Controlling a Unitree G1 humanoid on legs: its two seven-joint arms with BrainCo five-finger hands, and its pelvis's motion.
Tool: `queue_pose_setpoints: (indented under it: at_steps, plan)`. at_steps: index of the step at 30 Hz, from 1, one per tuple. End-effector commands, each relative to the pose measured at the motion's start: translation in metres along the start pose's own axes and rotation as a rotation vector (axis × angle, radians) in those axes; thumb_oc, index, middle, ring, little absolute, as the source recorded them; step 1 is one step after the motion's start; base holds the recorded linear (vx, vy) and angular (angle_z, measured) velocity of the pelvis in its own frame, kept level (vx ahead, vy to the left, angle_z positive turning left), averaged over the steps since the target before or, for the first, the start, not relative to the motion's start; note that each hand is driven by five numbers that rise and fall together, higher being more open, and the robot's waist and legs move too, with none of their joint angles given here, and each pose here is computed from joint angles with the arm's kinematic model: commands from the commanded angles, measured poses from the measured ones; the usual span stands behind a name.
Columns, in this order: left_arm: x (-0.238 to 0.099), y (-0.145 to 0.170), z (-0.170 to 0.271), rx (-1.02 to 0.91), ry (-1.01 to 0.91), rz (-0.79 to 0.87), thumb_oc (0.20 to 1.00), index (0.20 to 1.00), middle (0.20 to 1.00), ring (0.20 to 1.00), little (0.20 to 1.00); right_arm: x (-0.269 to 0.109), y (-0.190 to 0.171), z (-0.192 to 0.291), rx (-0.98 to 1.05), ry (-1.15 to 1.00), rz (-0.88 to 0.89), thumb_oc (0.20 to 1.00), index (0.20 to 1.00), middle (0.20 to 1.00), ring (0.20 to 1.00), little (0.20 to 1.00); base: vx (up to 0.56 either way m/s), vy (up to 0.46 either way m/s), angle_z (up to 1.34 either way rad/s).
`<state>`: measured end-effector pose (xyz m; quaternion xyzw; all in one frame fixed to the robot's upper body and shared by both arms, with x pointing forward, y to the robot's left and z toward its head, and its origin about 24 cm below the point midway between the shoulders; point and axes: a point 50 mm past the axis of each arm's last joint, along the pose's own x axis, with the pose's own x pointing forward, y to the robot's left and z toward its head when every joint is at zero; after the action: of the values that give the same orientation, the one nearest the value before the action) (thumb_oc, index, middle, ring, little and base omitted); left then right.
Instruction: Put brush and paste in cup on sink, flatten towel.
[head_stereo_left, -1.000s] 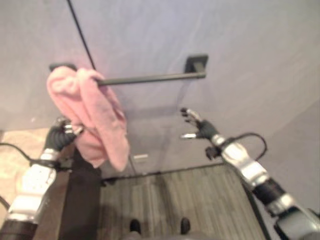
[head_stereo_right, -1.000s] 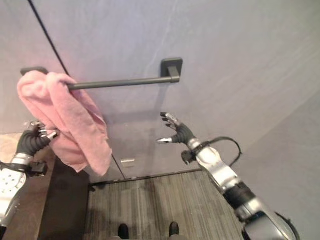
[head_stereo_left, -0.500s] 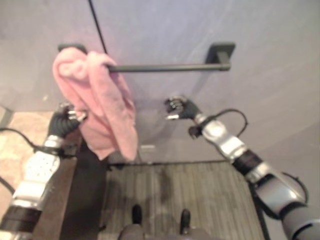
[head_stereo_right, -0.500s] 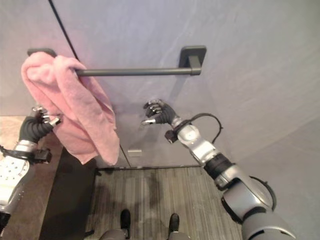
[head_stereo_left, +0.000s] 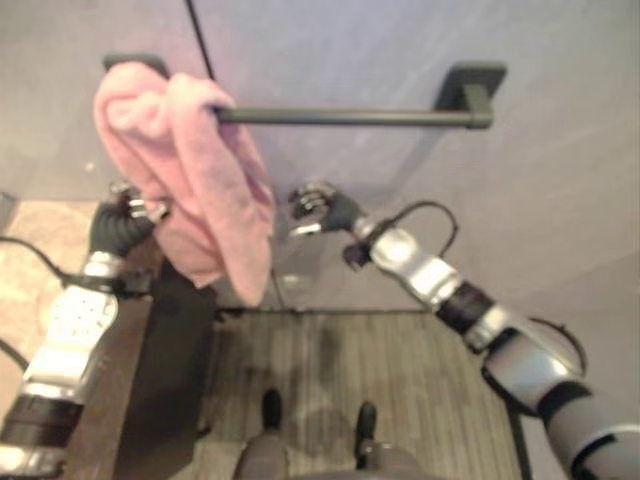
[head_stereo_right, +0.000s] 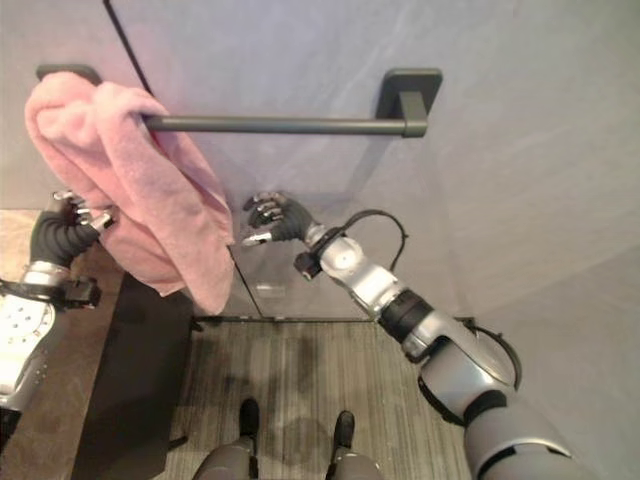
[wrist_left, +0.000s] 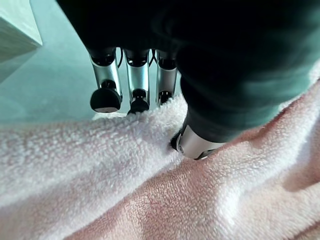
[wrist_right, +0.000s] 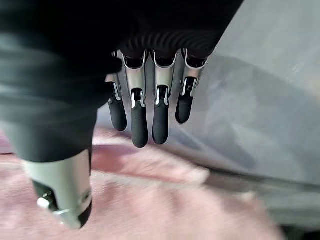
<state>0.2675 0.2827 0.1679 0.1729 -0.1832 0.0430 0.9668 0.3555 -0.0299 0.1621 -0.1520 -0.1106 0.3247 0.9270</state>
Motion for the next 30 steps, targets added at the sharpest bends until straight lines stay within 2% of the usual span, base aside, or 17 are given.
queue_pose_setpoints:
  at_steps: [1,4,8,18,30]
  plan:
    - [0.016,0.010,0.038,0.069,-0.170,-0.015,0.200,0.200,0.200,0.200,0.200,0.024,0.002,0.062,0.079,-0.196,0.048,1.000,1.000,1.000,1.000,1.000,0.00,0.000,0.00]
    - [0.016,0.009,0.032,0.072,-0.132,-0.035,0.200,0.200,0.200,0.200,0.200,0.019,0.013,0.057,0.201,-0.171,0.137,1.000,1.000,1.000,1.000,1.000,0.04,-0.007,0.01]
    - [0.017,0.006,0.026,0.089,-0.094,-0.060,0.200,0.200,0.200,0.200,0.200,0.011,0.012,0.054,0.253,-0.153,0.172,1.000,1.000,1.000,1.000,1.000,0.03,-0.003,0.10]
    - [0.016,0.001,0.015,0.099,-0.033,-0.101,0.200,0.200,0.200,0.200,0.200,0.000,0.012,0.051,0.240,-0.139,0.224,1.000,1.000,1.000,1.000,1.000,0.01,0.010,0.02]
    - [0.016,-0.002,0.014,0.089,-0.028,-0.106,0.200,0.200,0.200,0.200,0.200,0.012,0.023,0.051,0.234,-0.128,0.213,1.000,1.000,1.000,1.000,1.000,-0.01,0.008,-0.05]
